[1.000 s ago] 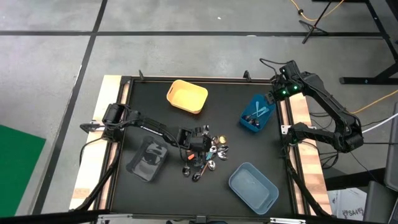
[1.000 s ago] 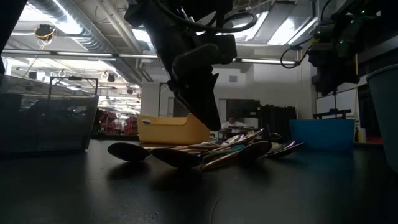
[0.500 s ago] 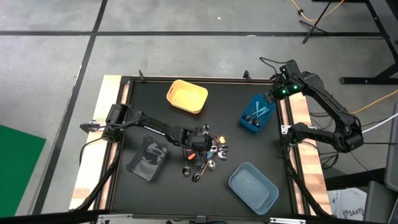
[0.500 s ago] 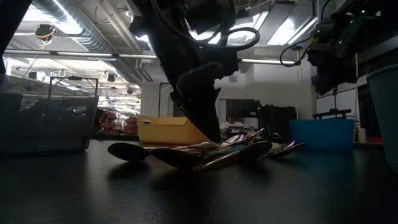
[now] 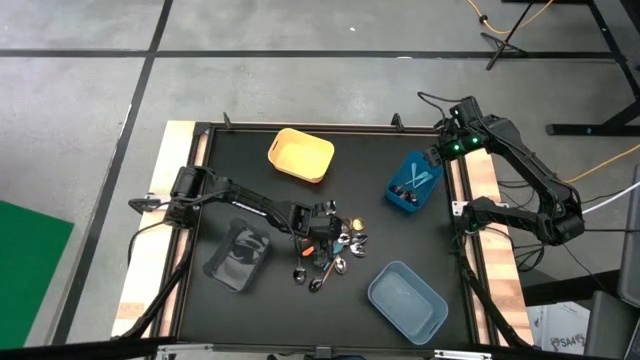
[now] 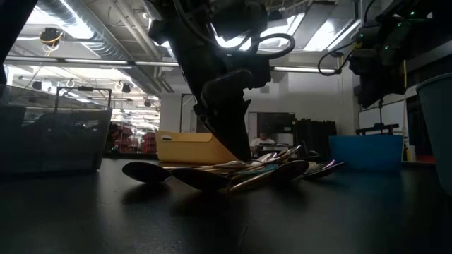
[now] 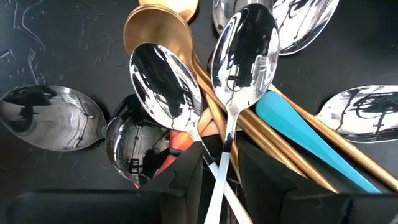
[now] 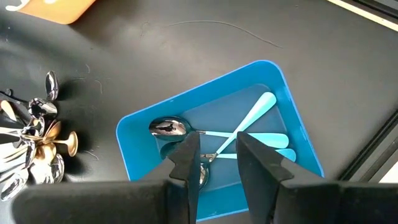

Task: Sort silverware by color (type)
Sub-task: Put the orange spoon into the yellow bin

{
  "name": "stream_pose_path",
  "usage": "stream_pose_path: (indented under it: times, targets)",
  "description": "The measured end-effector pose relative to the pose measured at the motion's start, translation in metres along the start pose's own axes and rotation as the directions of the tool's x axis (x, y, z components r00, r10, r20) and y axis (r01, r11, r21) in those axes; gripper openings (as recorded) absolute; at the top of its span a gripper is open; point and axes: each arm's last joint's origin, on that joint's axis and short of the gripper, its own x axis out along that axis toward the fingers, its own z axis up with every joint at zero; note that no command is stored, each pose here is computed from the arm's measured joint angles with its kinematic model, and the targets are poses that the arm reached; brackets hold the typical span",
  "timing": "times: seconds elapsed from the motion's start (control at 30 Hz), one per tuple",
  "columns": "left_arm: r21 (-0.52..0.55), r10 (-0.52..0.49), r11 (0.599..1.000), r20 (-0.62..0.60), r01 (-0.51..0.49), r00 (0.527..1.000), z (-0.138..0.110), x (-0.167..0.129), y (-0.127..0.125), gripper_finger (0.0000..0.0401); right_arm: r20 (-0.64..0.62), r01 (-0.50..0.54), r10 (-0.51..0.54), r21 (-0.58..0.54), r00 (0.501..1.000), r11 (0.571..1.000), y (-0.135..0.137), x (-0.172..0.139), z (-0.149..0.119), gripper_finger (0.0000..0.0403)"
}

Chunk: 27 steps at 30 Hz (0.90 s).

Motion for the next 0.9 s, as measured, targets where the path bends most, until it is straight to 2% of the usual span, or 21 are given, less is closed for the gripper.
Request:
stream_pose_path:
  times: [0.9]
  targets:
    - [0.003, 0.014, 1.0, -0.005, -0.014, 1.0, -0.0023, 0.0088, -0.0006, 0.0096, 0.0, 0.0, 0.0, 0.0, 1.0, 1.0, 0.0, 0.0, 0.0, 0.0092]
